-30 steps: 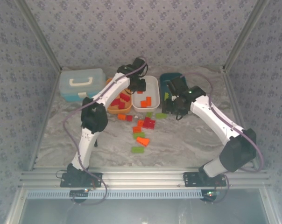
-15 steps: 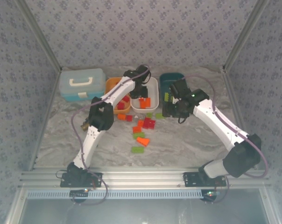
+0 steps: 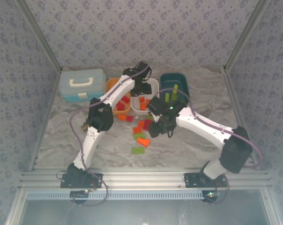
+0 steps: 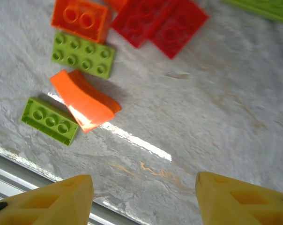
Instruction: Sort the legos into containers by color
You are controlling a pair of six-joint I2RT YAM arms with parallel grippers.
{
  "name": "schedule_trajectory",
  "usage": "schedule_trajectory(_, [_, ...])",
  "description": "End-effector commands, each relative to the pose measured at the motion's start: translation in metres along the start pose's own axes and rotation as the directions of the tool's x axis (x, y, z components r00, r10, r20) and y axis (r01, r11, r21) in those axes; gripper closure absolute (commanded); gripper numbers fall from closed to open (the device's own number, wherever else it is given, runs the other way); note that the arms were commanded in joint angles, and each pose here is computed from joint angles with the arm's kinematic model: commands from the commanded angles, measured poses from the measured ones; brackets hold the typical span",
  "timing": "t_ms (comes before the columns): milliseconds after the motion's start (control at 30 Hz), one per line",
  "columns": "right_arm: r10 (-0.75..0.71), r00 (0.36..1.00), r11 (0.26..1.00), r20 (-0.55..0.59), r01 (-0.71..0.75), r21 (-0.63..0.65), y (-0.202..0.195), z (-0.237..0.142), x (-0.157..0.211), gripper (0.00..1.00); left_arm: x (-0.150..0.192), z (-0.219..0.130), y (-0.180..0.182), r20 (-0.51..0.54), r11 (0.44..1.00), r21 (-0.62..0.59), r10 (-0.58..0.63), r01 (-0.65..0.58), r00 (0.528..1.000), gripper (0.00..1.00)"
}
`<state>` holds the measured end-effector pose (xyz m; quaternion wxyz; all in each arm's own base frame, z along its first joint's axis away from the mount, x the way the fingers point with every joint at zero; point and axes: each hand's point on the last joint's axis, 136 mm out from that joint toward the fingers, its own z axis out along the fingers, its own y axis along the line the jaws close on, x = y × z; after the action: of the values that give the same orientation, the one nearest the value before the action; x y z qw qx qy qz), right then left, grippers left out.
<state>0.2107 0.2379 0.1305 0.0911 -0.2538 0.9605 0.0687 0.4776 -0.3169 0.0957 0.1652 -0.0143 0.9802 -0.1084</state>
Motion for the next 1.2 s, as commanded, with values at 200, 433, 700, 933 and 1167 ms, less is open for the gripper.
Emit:
schedule_trajectory(200, [-0.255,0.962,0.967,-0.103,0.252,-0.036,0.038,0.058,-0.011,0.39,-0.035,-0.136,0.017,0.176,0.985,0.107,-0.152,0.135,0.972,0.29])
schedule_trajectory(433, [-0.281,0.947,0.959,-0.157,0.27,-0.088,0.051,0.082,-0.017,0.38,0.012,-0.169,0.091,0.155,0.96,0.076,-0.277,0.268,0.948,0.28])
schedule_trajectory(700, [-0.297,0.93,0.955,-0.216,0.285,-0.085,0.065,0.1,-0.006,0.4,0.103,-0.187,0.14,0.078,0.952,0.022,-0.306,0.305,0.949,0.28])
schedule_trajectory(933, [-0.286,0.926,0.958,-0.246,0.284,-0.047,0.056,0.11,-0.005,0.47,0.165,-0.193,0.157,0.02,0.978,-0.013,-0.209,0.209,0.978,0.28])
schedule_trajectory(1167, [-0.287,0.923,0.957,-0.256,0.288,-0.034,0.056,0.113,-0.004,0.56,0.199,-0.193,0.157,-0.017,0.996,-0.016,-0.083,0.083,0.996,0.29])
